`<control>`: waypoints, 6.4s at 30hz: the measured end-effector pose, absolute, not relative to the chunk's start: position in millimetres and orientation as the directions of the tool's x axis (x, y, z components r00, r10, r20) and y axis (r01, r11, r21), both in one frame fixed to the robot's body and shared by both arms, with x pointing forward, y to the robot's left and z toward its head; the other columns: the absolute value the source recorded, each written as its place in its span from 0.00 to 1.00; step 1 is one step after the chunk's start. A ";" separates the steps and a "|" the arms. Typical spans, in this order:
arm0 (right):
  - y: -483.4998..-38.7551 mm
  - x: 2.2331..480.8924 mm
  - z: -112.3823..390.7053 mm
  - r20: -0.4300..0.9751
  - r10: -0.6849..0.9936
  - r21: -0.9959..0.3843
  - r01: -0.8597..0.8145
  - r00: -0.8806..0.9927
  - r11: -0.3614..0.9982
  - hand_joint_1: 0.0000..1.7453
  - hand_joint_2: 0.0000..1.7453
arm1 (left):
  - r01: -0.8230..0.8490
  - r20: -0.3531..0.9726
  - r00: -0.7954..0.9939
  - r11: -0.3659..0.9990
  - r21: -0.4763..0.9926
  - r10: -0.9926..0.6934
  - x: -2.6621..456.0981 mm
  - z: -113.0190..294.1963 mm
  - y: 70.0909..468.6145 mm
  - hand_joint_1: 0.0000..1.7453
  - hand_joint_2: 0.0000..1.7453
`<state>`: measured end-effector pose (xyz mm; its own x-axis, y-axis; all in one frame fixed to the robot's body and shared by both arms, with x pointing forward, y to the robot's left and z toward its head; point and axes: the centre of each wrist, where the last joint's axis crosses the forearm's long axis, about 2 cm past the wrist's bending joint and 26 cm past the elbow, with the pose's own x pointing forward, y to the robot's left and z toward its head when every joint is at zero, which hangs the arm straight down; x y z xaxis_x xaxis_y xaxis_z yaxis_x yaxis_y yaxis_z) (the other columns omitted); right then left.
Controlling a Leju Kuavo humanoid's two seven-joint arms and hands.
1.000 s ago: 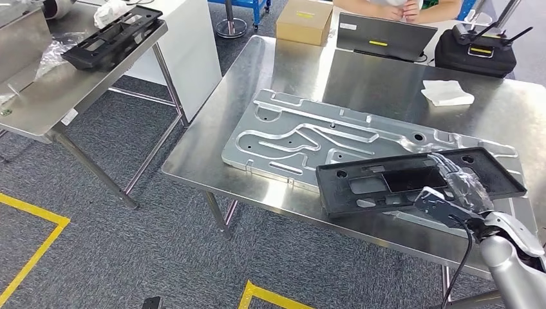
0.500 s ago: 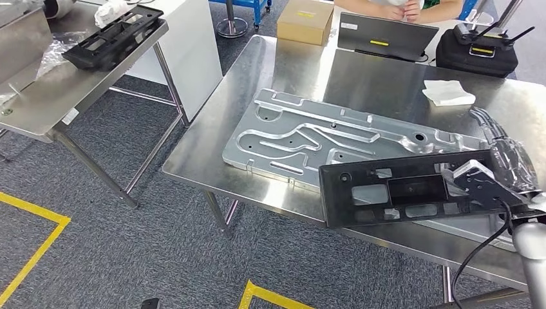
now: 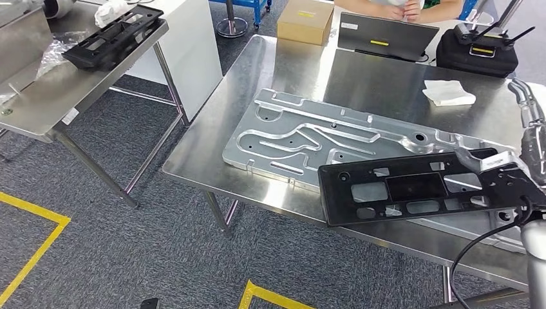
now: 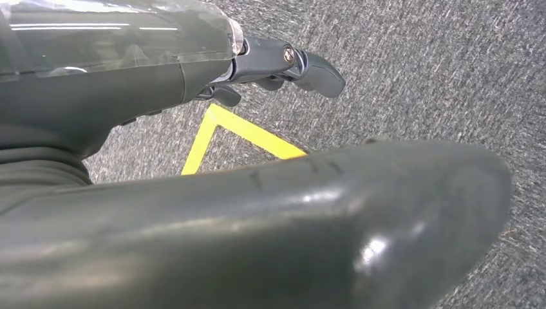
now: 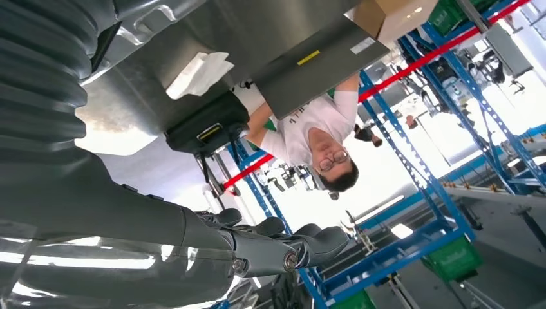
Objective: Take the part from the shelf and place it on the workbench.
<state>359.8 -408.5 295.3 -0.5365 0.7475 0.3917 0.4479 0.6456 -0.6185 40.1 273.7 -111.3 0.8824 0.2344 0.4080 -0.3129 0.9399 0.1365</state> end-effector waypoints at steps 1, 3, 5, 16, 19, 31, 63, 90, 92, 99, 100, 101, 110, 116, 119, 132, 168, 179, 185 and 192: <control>-408.0 359.2 295.8 0.392 0.745 -0.611 0.452 -0.540 0.650 0.00 1.00 | -0.315 0.408 0.882 0.939 0.136 0.237 40.1 -111.3 273.7 0.00 0.00; -406.6 357.3 296.2 0.395 0.737 -0.586 0.467 -0.549 0.662 0.00 1.00 | -0.320 0.407 0.881 0.937 0.137 0.242 40.2 -111.3 273.6 0.00 0.00; -403.9 353.9 296.7 0.395 0.725 -0.551 0.486 -0.565 0.678 0.00 1.00 | -0.323 0.406 0.881 0.936 0.139 0.244 40.0 -111.3 273.6 0.00 0.00; -381.3 305.0 292.3 0.266 0.650 -0.191 0.622 -0.712 0.759 0.00 0.75 | -0.340 0.426 0.866 0.934 0.113 0.263 40.0 -111.4 273.2 0.00 0.00; -385.3 293.2 285.5 0.297 0.629 -0.145 0.617 -0.719 0.774 0.00 0.00 | -0.342 0.430 0.863 0.933 0.108 0.267 39.8 -111.4 273.2 0.00 0.00; -413.6 261.2 258.4 0.410 0.615 -0.125 0.627 -0.673 0.769 0.00 0.00 | -0.364 0.435 0.851 0.927 0.089 0.293 39.5 -111.4 270.5 0.00 0.00; -465.7 203.3 201.2 0.527 0.788 -0.372 0.747 -0.319 0.551 0.00 0.00 | -0.391 0.421 0.846 0.918 0.071 0.327 38.8 -111.1 262.6 0.00 0.00; -488.8 182.0 180.5 0.573 0.797 -0.447 0.743 -0.191 0.499 0.00 0.00 | -0.388 0.422 0.844 0.920 0.054 0.331 36.6 -111.2 259.3 0.00 0.00; -489.8 181.7 178.1 0.577 0.796 -0.452 0.741 -0.182 0.497 0.00 0.00 | -0.388 0.422 0.844 0.920 0.054 0.331 36.5 -111.2 258.9 0.00 0.00; -494.0 177.0 173.5 0.587 0.794 -0.471 0.731 -0.157 0.493 0.00 0.00 | -0.384 0.424 0.843 0.922 0.044 0.331 36.6 -111.1 257.6 0.00 0.00; -494.9 175.1 173.1 0.586 0.796 -0.476 0.730 -0.152 0.490 0.00 0.00 | -0.383 0.424 0.843 0.923 0.043 0.330 36.4 -111.1 257.5 0.00 0.00; -495.5 173.5 173.0 0.585 0.797 -0.480 0.729 -0.149 0.488 0.00 0.00 | -0.381 0.423 0.844 0.924 0.043 0.329 35.9 -111.2 257.5 0.00 0.00; -494.9 171.0 174.3 0.581 0.801 -0.487 0.725 -0.148 0.487 0.00 0.00 | -0.365 0.420 0.851 0.930 0.043 0.315 33.0 -111.6 258.9 0.00 0.00; -494.9 172.4 177.4 0.572 0.806 -0.491 0.724 -0.152 0.484 0.00 0.00 | -0.355 0.428 0.850 0.934 0.033 0.308 37.5 -111.1 258.4 0.00 0.00; -490.5 184.2 182.3 0.548 0.820 -0.495 0.727 -0.165 0.477 0.00 0.00 | -0.336 0.436 0.852 0.941 0.030 0.290 40.8 -110.8 258.6 0.00 0.00; -322.3 296.5 80.0 0.536 0.830 -0.776 0.297 -0.155 0.557 0.00 0.00 | -0.280 0.425 0.873 0.959 0.040 0.238 52.2 -108.7 250.5 0.00 0.00; -260.3 57.4 -107.7 0.083 0.456 -0.334 -0.406 0.886 0.850 0.00 0.00 | -0.301 0.440 0.877 0.935 0.189 0.193 34.8 -110.7 257.9 0.00 0.00; -257.6 52.8 -108.2 0.076 0.429 -0.318 -0.386 0.900 0.866 0.00 0.00 | -0.298 0.395 0.895 0.936 0.188 0.206 35.7 -110.7 259.1 0.00 0.00; -255.8 55.0 -107.8 0.074 0.412 -0.313 -0.371 0.908 0.874 0.00 0.00 | -0.283 0.384 0.904 0.937 0.204 0.190 35.0 -110.7 259.8 0.00 0.00; -255.8 50.3 -108.4 0.063 0.408 -0.308 -0.371 0.911 0.876 0.00 0.00 | -0.282 0.383 0.904 0.937 0.204 0.189 35.6 -110.6 259.2 0.00 0.00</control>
<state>50.3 -255.8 -108.4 0.9110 0.4076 0.0629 -0.3707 0.8762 -0.3080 35.6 259.2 -110.6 0.9044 0.1887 0.3828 -0.2821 0.9374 0.2043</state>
